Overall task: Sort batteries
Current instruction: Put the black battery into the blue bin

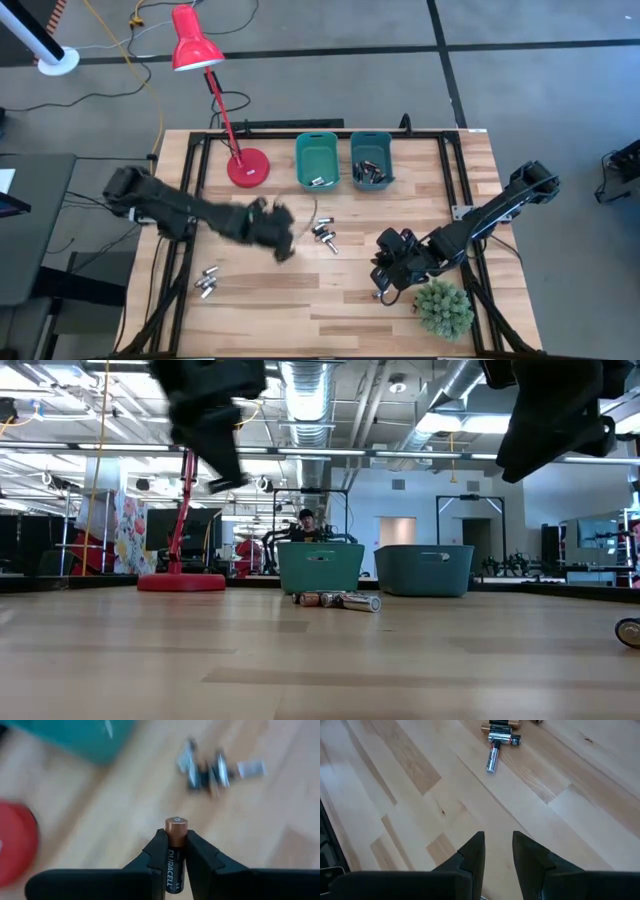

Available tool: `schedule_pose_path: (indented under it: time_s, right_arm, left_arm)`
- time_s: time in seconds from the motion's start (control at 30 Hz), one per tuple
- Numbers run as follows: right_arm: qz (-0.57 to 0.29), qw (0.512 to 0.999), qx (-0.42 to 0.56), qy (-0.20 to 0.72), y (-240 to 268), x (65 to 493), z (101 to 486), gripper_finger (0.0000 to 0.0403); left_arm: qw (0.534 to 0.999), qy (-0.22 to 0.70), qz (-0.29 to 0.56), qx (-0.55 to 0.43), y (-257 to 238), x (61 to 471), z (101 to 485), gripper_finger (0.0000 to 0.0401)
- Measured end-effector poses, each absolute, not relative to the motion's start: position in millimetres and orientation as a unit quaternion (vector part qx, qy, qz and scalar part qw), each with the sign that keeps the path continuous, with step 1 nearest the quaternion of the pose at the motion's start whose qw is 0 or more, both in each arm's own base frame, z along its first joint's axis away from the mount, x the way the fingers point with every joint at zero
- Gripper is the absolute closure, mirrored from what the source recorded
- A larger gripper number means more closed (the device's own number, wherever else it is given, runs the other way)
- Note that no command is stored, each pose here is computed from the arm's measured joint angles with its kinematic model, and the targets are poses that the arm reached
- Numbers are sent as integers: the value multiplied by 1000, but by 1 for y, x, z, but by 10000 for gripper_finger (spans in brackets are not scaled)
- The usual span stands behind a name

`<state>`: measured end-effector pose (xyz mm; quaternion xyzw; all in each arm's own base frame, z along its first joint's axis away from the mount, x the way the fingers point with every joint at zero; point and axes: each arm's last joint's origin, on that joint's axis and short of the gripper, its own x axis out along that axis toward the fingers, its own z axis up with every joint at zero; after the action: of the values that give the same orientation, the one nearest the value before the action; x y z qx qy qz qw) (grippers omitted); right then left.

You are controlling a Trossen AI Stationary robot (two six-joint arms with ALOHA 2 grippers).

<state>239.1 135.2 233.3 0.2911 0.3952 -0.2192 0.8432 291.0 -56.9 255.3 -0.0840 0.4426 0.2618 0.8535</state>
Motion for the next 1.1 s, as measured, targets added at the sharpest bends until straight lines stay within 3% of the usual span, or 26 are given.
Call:
schedule_pose_path:
  time_s: [0.17,0.6,1.1]
  right_arm:
    - [-224,841,295,393,133,240,233,287]
    - [-294,809,351,369,105,252,232,287]
    - [-366,763,402,350,83,254,230,287]
  left_arm:
    - [883,398,238,-77,2,303,278,363]
    - [903,401,153,2,125,362,301,363]
    - [930,357,59,61,187,483,270,363]
